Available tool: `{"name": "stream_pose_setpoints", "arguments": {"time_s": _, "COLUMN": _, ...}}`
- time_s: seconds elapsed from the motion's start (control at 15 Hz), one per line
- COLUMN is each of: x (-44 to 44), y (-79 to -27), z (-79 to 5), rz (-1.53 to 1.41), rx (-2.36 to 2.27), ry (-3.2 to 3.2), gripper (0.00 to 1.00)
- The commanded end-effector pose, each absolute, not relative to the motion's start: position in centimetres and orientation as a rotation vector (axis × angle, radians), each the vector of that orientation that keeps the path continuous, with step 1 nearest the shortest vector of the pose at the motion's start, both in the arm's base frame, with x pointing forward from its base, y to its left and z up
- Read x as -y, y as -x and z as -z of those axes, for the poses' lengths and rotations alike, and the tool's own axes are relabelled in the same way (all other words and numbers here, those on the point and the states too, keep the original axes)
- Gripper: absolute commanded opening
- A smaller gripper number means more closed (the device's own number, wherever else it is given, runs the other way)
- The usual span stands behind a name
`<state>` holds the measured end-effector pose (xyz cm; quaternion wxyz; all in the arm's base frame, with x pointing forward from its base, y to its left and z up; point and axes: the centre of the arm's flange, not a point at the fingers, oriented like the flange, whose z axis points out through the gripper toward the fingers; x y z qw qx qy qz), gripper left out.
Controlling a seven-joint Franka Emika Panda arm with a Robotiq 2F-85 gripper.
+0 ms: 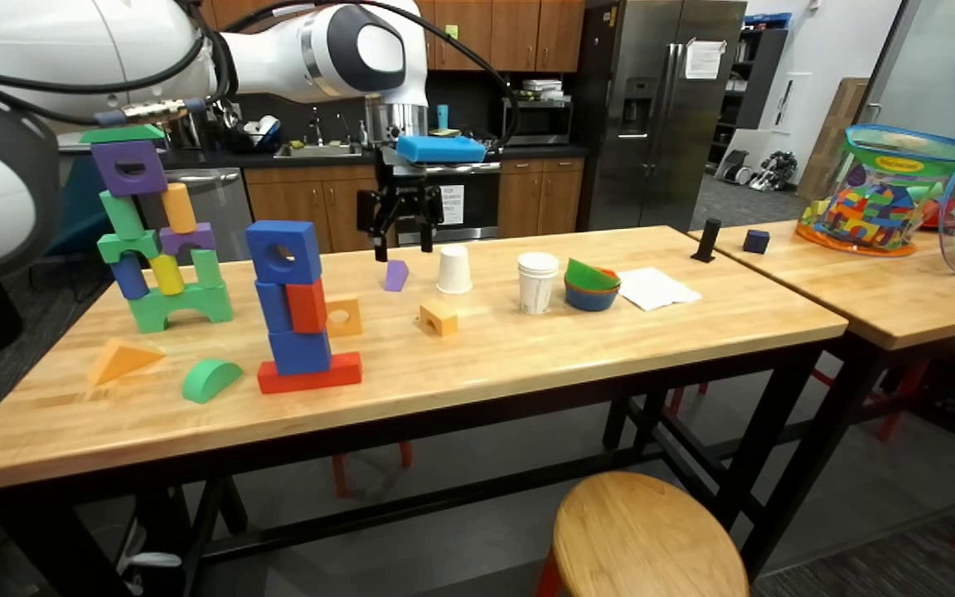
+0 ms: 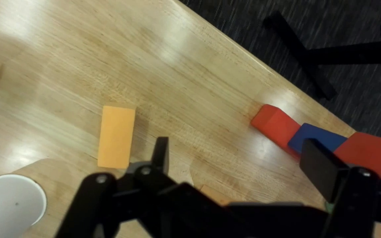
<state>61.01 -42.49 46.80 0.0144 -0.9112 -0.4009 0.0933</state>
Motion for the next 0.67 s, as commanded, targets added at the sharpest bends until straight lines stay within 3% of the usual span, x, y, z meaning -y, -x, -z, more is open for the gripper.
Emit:
{"name": "stream_pose_setpoints", "arguments": {"time_s": 0.0, "x": 43.9, "y": -63.3, "z": -48.2, "rz": -0.326, "rx": 1.405, "ry": 2.796, "gripper": 1.0}}
{"name": "stream_pose_setpoints", "arguments": {"time_s": 0.6, "x": 45.1, "y": -63.7, "z": -48.3, "rz": -0.013, "rx": 1.323, "ry": 2.769, "gripper": 1.0}}
